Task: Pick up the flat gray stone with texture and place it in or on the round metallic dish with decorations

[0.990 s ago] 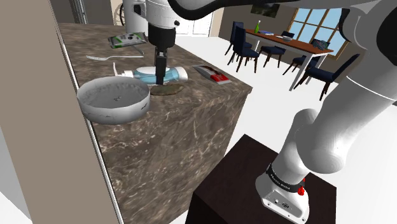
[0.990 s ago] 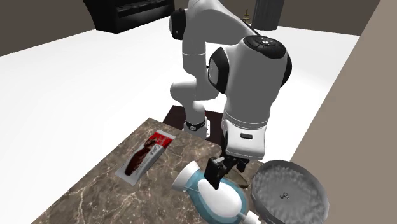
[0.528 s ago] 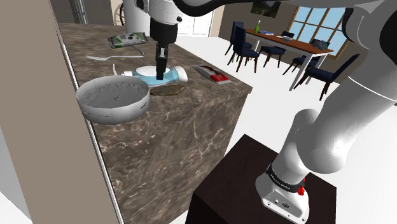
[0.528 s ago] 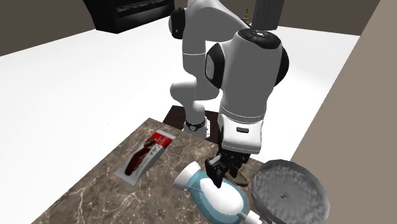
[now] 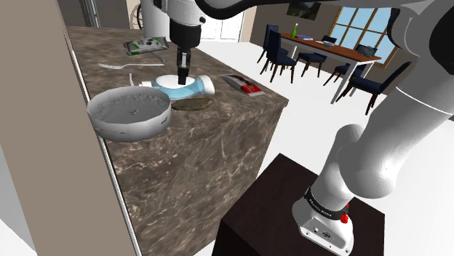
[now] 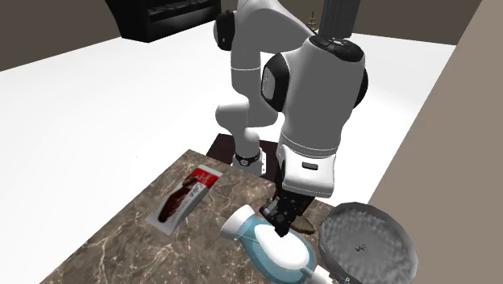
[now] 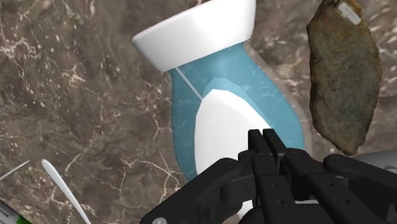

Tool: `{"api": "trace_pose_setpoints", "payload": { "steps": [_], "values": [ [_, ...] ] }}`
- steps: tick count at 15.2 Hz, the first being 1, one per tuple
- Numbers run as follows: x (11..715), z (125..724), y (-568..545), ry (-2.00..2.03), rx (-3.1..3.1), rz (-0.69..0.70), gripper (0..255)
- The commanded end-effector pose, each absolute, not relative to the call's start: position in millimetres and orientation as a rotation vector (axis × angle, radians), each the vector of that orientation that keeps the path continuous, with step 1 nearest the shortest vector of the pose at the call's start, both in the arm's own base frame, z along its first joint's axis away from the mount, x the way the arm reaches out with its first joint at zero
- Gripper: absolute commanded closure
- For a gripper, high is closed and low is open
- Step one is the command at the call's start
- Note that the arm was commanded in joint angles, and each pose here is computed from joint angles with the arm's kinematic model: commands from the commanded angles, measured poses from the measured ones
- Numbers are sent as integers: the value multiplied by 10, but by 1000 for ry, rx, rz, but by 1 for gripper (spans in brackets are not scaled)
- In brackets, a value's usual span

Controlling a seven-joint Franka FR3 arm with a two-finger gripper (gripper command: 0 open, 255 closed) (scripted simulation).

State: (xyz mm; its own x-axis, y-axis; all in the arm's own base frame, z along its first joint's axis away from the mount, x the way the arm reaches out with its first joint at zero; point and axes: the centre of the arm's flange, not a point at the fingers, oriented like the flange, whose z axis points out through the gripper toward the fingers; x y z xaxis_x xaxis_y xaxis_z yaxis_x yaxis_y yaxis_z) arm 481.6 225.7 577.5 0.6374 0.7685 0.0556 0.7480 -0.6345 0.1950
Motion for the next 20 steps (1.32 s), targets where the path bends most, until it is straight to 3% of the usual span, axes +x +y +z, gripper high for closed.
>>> {"api": "trace_pose_setpoints", "payload": {
  "steps": [1, 3, 4, 5, 11, 20],
  "values": [
    [4792, 5604, 2300, 1280, 2762, 61, 255],
    [4792, 5709, 2300, 1280, 2762, 61, 255],
    [4807, 5791, 2279, 1267, 2743, 142, 255],
    [4807, 5791, 2279, 1267, 2743, 142, 0],
    [4155, 5739, 2309, 1348, 2681, 43, 0],
    [4190, 5344, 2264, 1348, 2681, 43, 0]
  ]
}}
